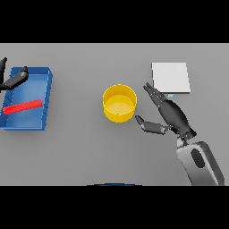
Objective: Pick up the red beaker and tilt it to pour out 1 green nut into yellow bowl. Pick up the yellow bowl and place it on the metallic measuring scale.
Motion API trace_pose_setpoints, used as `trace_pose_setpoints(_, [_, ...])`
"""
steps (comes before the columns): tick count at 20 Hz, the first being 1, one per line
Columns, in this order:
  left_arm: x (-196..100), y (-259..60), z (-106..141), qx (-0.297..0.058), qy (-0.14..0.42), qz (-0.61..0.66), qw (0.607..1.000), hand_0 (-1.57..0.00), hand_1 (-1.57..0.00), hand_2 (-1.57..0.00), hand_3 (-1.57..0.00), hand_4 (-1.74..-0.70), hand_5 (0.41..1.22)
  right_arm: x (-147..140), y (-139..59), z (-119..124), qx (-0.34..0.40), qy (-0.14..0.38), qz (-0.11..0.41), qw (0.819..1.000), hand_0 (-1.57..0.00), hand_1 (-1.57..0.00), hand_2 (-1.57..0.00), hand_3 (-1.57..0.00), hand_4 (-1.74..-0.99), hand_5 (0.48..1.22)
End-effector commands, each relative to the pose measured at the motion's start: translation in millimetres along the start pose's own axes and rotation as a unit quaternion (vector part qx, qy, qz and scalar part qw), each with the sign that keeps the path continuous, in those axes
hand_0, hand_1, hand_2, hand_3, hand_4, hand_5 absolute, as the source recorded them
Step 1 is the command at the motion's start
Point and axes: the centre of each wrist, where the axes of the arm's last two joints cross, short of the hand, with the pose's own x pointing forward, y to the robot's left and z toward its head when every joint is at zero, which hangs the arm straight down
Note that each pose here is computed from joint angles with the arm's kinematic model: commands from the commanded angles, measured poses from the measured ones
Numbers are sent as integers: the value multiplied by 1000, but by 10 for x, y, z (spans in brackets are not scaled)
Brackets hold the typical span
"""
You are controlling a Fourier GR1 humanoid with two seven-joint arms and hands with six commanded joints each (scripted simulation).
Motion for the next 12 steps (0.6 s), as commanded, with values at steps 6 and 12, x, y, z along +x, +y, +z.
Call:
trace_pose_setpoints(6, [30, 25, 8, 3, -3, -3, 1000, -1, 0, 0, 0, -794, 719, 189, -81, -389, 112, -61, 170, 977, 1, 1, 1, 1, -1270, 664])
trace_pose_setpoints(12, [109, 15, -20, 5, -7, -5, 1000, 1, 1, 1, 1, -799, 720, 258, -90, -672, 190, -77, 227, 952, 1, 1, 1, 1, -1276, 670])
